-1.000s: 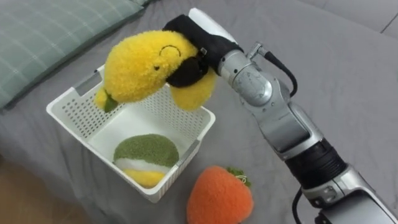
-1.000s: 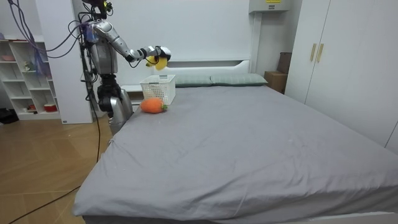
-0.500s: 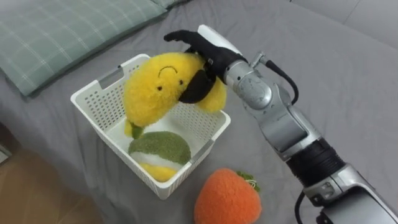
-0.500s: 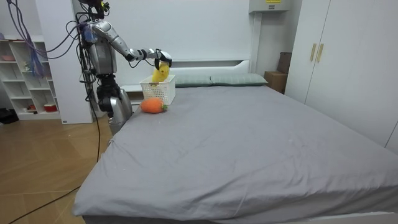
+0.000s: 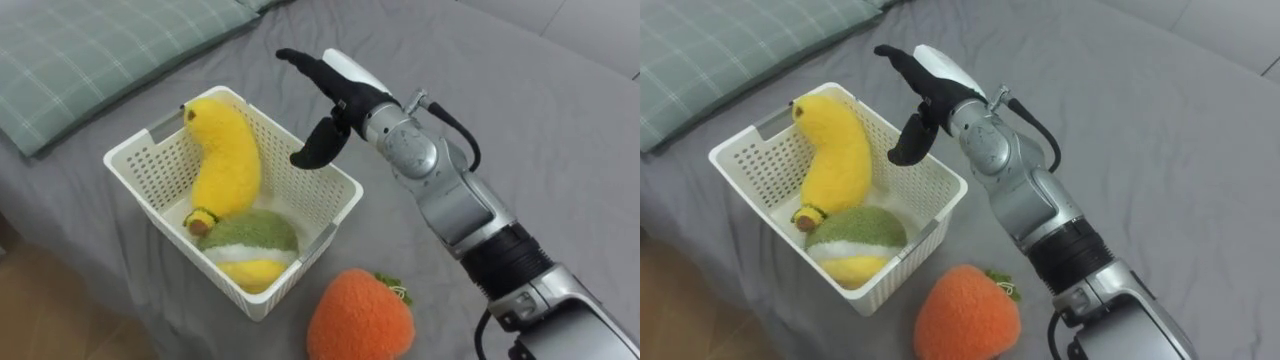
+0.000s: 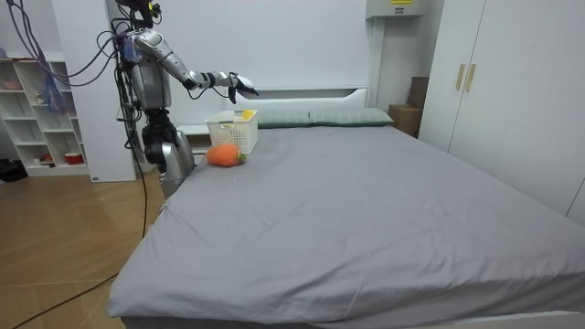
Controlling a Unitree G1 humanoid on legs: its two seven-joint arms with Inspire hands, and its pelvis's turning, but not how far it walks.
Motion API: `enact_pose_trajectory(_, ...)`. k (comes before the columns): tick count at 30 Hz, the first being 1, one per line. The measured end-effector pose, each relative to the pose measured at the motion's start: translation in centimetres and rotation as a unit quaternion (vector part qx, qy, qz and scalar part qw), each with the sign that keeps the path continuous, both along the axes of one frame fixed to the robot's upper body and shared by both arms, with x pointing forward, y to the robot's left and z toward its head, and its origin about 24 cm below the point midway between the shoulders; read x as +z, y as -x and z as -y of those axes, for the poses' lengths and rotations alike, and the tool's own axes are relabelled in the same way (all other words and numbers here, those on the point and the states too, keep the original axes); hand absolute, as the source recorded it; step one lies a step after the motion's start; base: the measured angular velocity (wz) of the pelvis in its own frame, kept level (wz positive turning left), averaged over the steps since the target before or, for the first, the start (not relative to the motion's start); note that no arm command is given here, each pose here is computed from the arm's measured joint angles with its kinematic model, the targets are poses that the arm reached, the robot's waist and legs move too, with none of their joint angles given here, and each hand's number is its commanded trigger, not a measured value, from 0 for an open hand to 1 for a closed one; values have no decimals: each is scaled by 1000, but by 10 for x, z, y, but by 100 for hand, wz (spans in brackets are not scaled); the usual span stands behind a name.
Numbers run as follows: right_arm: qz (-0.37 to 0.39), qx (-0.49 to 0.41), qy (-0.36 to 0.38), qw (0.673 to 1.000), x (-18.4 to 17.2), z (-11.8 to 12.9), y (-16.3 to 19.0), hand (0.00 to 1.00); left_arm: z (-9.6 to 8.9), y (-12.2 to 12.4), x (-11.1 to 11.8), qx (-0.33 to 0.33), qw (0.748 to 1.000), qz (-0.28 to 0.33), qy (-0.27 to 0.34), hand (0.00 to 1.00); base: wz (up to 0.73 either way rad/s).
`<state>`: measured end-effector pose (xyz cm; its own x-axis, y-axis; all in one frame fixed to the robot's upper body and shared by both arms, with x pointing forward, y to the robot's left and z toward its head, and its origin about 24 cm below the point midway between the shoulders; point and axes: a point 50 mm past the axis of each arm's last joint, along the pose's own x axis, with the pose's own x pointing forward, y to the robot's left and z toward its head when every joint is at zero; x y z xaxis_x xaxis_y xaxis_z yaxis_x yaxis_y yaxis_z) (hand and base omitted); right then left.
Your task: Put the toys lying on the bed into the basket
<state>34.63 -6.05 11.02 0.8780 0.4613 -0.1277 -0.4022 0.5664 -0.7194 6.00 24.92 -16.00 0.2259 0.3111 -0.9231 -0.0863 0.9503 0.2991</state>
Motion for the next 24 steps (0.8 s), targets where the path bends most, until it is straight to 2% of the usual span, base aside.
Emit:
enact_pose_trajectory(15, -2, -2, 4, 1000, 0, 4, -1, 0, -1, 2, 0, 1, 1000, -3, -1, 0, 1)
enact_pose_trajectory(22, -18, -17, -21, 999, 1, 21, -4, 0, 0, 4, 0, 3, 1000, -5, 1, 0, -1)
enact_pose_trajectory(24, -33, -24, -53, 998, 1, 28, -5, 0, 0, 4, -1, 4, 1000, -8, 2, 0, -9)
